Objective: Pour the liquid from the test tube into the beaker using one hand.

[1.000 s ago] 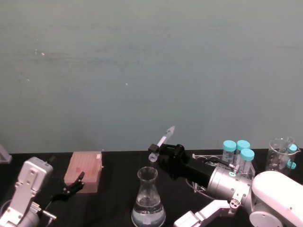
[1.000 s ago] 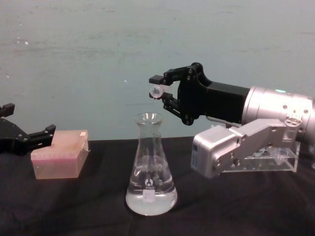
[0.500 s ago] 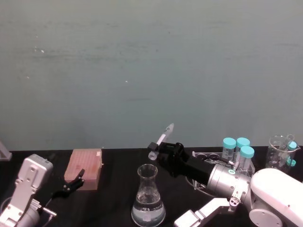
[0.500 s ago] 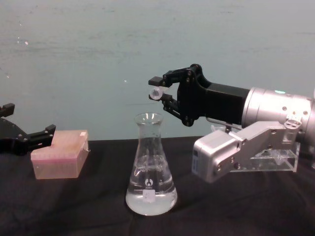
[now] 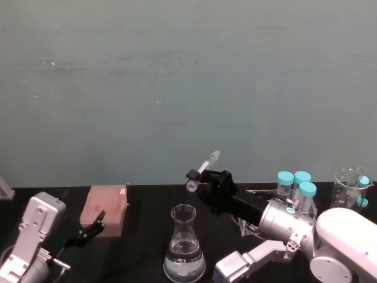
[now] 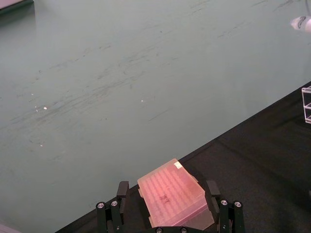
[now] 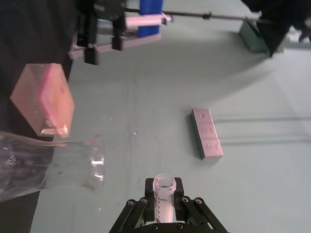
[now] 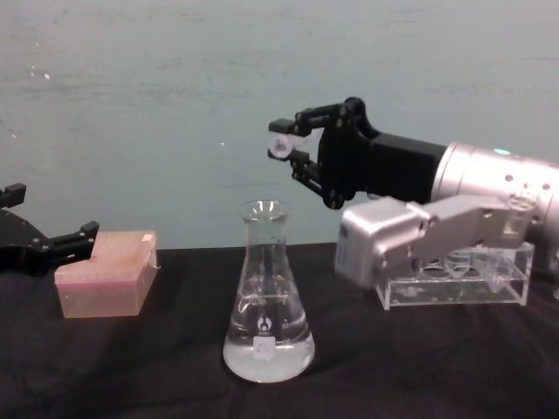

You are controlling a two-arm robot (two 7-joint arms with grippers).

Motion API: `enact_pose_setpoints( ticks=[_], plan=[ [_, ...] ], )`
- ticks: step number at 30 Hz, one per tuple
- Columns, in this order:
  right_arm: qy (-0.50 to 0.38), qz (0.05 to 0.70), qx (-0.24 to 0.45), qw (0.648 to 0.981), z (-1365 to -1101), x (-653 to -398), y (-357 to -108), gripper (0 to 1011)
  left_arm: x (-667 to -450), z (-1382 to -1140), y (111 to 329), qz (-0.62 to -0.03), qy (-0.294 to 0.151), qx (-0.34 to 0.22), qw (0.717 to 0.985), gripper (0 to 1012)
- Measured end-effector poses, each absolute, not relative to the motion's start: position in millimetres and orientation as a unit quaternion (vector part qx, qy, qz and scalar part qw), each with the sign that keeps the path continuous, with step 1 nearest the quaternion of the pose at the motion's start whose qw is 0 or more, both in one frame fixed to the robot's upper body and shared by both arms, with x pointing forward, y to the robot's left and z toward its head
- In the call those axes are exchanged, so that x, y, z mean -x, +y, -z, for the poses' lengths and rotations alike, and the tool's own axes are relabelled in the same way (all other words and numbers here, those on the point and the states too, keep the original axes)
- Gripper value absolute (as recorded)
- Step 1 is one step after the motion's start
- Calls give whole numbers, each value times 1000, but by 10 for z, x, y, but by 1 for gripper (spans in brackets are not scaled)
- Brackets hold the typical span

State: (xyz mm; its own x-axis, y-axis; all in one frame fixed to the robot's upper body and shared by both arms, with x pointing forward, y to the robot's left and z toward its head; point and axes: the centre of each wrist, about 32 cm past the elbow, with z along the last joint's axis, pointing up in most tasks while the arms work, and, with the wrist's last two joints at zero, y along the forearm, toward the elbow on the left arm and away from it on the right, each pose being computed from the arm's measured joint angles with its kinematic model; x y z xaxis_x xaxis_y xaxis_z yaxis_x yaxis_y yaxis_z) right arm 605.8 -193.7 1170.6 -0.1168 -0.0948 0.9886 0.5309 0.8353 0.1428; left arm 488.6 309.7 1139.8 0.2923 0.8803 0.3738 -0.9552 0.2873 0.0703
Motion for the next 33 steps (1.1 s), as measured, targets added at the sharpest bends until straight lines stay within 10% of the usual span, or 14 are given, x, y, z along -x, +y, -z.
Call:
enact_pose_setpoints(
  ticks=[33],
  plan=[
    [-199,424,108,877,-12335,-6162,-2683,224,-4886,-11398,3097,-580,-132,-141,791,1000]
  ],
)
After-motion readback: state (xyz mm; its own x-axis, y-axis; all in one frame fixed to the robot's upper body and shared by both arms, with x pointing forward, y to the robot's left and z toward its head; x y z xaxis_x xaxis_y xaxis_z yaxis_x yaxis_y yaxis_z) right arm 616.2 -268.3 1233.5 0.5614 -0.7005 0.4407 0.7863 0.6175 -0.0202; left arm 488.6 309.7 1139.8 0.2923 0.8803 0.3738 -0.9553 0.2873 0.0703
